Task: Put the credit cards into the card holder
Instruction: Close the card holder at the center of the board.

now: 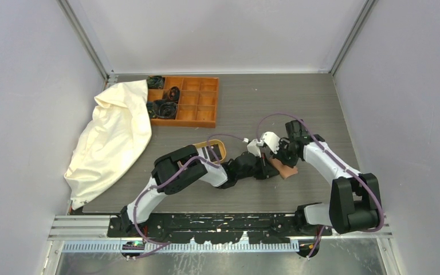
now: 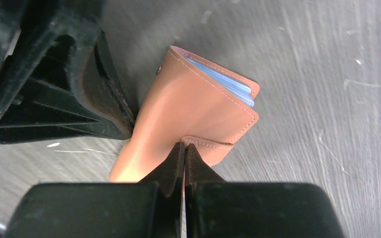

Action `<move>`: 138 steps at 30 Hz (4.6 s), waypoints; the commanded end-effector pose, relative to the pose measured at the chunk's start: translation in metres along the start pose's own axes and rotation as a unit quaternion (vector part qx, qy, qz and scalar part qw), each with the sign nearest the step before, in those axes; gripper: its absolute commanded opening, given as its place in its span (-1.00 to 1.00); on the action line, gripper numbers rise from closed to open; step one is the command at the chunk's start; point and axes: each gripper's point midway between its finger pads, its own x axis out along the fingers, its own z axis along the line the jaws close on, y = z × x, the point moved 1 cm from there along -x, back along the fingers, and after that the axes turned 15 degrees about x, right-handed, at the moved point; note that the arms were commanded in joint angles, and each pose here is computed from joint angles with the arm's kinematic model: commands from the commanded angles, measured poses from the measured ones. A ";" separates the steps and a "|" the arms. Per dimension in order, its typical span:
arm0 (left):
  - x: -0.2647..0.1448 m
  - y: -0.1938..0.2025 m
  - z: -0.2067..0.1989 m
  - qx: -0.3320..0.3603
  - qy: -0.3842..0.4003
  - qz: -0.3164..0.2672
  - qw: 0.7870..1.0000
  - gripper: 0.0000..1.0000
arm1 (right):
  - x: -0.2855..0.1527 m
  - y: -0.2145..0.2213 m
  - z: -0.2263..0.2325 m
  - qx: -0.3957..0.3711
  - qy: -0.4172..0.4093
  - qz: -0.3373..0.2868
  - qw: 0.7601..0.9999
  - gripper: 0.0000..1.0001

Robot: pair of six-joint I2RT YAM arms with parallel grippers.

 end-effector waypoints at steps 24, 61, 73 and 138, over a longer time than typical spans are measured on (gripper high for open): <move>0.030 -0.050 -0.018 0.066 0.013 -0.015 0.998 -1.00 | 0.016 0.069 -0.012 0.220 -0.053 -0.036 0.973 -0.99; -0.107 -0.065 -0.044 0.117 0.027 -0.047 0.992 -0.96 | 0.028 0.092 0.017 0.178 -0.044 0.104 0.978 -0.99; -0.100 -0.064 -0.053 0.121 0.046 -0.037 0.991 -0.97 | 0.008 0.096 0.013 0.210 -0.052 0.036 0.976 -0.99; -0.108 -0.060 0.025 0.676 0.218 -0.001 0.704 0.22 | -0.056 -0.140 -0.025 0.032 -0.236 -0.224 0.945 0.61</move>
